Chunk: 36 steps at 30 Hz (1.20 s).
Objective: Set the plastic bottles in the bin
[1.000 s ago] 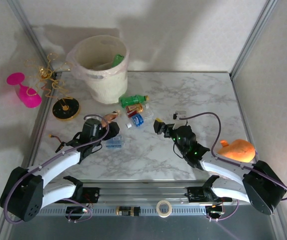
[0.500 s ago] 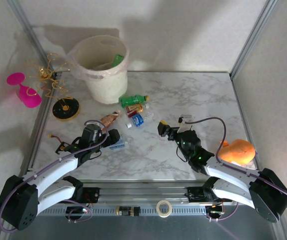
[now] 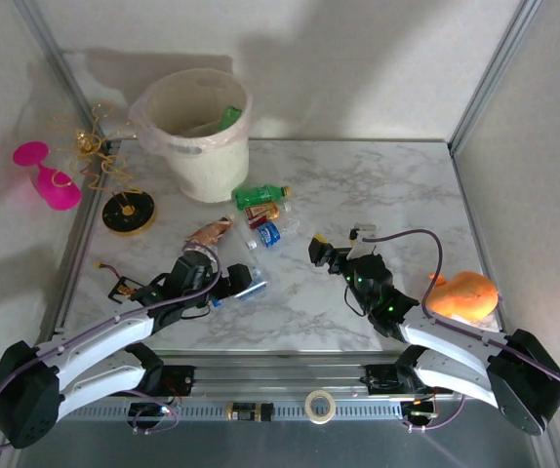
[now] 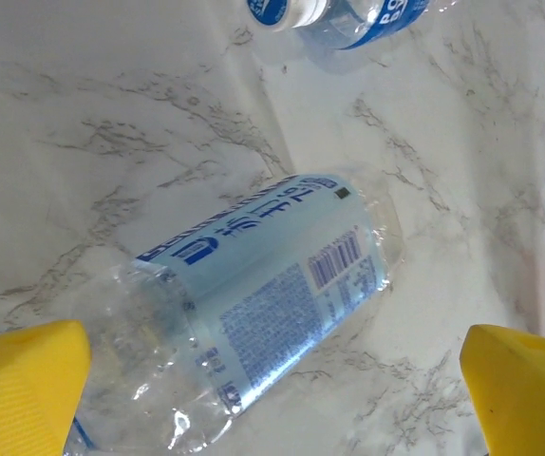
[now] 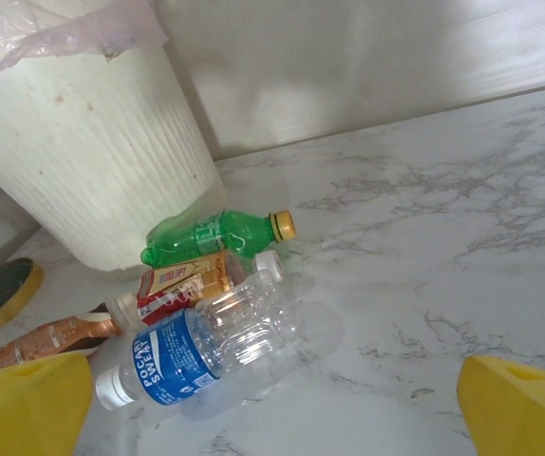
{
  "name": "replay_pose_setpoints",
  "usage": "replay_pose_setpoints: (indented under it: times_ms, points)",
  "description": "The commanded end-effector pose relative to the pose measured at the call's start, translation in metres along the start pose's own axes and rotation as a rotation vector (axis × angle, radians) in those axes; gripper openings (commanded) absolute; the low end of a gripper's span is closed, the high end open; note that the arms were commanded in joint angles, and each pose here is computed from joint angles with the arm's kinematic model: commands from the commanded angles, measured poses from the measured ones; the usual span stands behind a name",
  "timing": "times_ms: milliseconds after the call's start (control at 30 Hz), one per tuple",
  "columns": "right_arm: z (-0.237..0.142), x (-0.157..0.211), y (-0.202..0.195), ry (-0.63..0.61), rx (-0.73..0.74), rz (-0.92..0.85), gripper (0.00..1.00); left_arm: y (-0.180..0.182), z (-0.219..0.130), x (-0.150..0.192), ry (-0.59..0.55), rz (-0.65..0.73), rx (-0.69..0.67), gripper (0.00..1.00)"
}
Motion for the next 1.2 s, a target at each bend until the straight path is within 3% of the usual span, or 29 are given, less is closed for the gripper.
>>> replay_pose_setpoints:
  times_ms: [0, 167, 467, 733, 1167]
  points:
    - [-0.001, -0.001, -0.004, -0.029, 0.026, 0.025, 0.99, -0.019, -0.007, -0.017, -0.053, 0.061, 0.012, 1.00]
    - [-0.003, -0.001, -0.005, -0.031, 0.026, 0.032, 0.99, -0.020, 0.010, -0.026, -0.049, 0.249, -0.110, 1.00]
    - [-0.004, -0.003, -0.004, -0.027, 0.006, 0.040, 0.99, -0.015, 0.044, -0.008, 0.131, 0.417, -0.158, 1.00]
    - [0.008, -0.001, 0.004, 0.045, -0.016, -0.002, 0.99, -0.013, 0.056, 0.022, 0.232, 0.457, -0.179, 1.00]
    - [0.011, 0.002, 0.005, 0.075, -0.027, -0.009, 0.99, -0.018, 0.078, 0.028, 0.214, 0.515, -0.243, 0.93]
Point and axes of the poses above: each hand's point on the last joint's axis, 136 mm out from that joint toward the fingers, its own z axis out along the fingers, its own y axis along the line the jaws close on, x = y × z, the point moved 10 cm from there along -z, back along the fingers, and after that the axes turned 2 degrees about z, right-handed, at the moved point
